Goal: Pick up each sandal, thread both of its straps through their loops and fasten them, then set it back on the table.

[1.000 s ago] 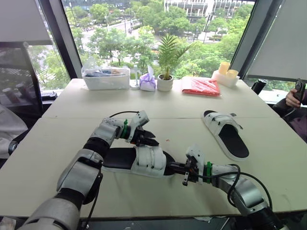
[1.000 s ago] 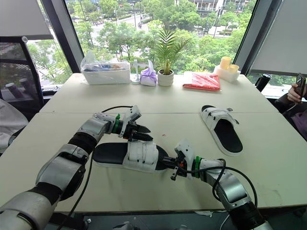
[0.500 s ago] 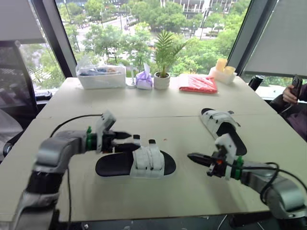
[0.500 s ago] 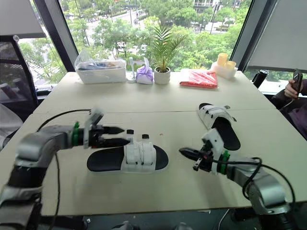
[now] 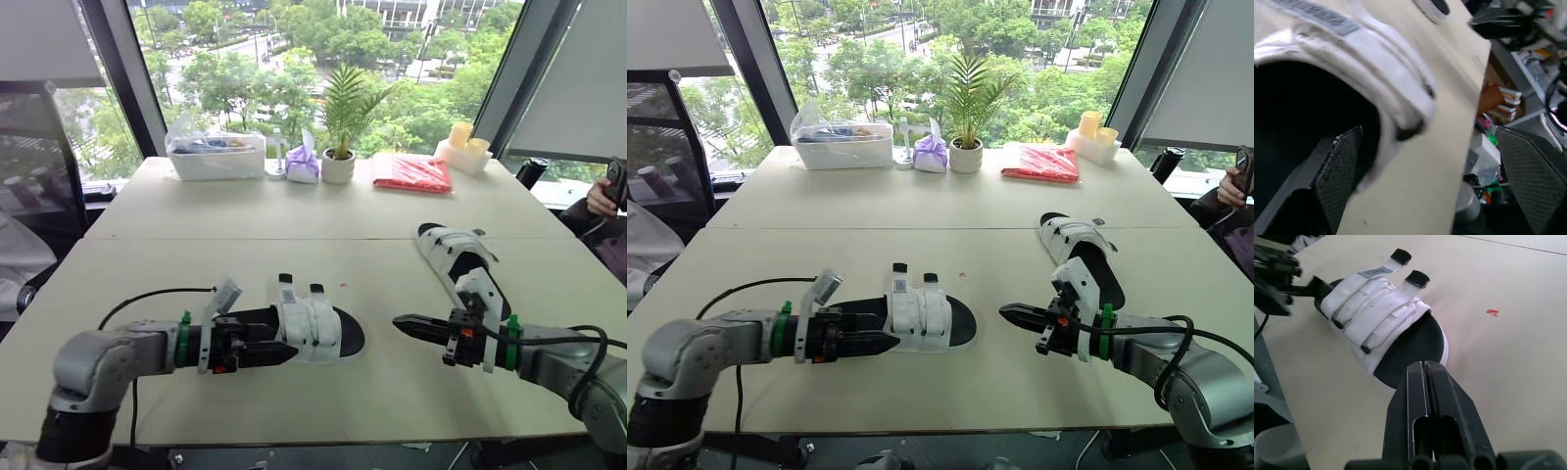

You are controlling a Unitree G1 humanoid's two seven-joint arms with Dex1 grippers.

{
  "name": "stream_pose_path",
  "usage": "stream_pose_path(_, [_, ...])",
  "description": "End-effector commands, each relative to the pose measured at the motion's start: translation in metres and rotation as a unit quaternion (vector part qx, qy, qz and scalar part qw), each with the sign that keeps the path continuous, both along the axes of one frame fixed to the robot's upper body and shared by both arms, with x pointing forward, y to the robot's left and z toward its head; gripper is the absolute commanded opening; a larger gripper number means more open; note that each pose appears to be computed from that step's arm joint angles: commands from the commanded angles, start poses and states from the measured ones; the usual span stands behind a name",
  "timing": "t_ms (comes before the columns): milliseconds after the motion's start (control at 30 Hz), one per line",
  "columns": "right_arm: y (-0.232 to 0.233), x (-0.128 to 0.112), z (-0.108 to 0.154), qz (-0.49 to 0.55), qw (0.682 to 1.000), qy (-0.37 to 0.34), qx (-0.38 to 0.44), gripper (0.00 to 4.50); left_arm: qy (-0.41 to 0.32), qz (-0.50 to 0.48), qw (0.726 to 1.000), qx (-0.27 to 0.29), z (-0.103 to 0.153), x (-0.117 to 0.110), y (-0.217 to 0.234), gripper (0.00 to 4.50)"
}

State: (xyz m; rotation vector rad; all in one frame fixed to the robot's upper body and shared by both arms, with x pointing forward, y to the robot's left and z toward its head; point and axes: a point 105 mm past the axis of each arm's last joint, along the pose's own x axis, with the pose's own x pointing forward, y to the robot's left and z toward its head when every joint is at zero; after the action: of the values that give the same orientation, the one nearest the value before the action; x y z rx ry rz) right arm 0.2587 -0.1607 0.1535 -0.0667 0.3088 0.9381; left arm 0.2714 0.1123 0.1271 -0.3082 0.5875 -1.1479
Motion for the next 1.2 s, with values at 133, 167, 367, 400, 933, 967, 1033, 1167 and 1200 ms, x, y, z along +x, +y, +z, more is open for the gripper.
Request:
stream_pose_path(133, [0.004,-0.009,0.011,-0.004,1.0,-0.018,0.0,0.0,-0.034,-0.02,0.999,-0.034,0.011,0.026,-0.02,4.46])
stream_pose_path(167, [0.004,-0.01,0.01,-0.006,1.0,-0.017,0.001,0.0,-0.037,-0.023,0.998,-0.04,0.013,0.028,-0.023,4.46])
stream_pose_path(367, [0.006,-0.013,0.008,-0.014,1.0,-0.015,0.005,0.0,-0.045,-0.033,0.996,-0.067,0.022,0.033,-0.038,2.11])
stream_pose_path(400, [0.006,-0.013,0.008,-0.015,1.0,-0.015,0.006,0.0,-0.052,-0.035,0.996,-0.07,0.023,0.033,-0.04,1.58])
stream_pose_path(933, [-0.006,0.01,0.019,-0.09,0.993,-0.07,0.018,0.0,-0.158,0.328,0.902,-0.231,0.097,0.152,-0.073,0.05])
stream_pose_path(967, [-0.008,0.015,0.021,-0.104,0.991,-0.085,0.013,0.0,-0.14,0.371,0.886,-0.241,0.095,0.163,-0.077,0.05])
stream_pose_path(1033, [-0.01,0.021,0.024,-0.12,0.987,-0.108,0.006,0.0,-0.092,0.426,0.859,-0.267,0.09,0.175,-0.085,0.05])
stream_pose_path(1167, [-0.007,0.024,0.027,-0.127,0.984,-0.124,0.003,0.0,0.01,0.492,0.817,-0.3,0.072,0.188,-0.088,0.05])
stream_pose_path(1200, [-0.007,0.023,0.028,-0.127,0.984,-0.126,0.003,0.0,0.034,0.497,0.81,-0.308,0.067,0.189,-0.091,0.45])
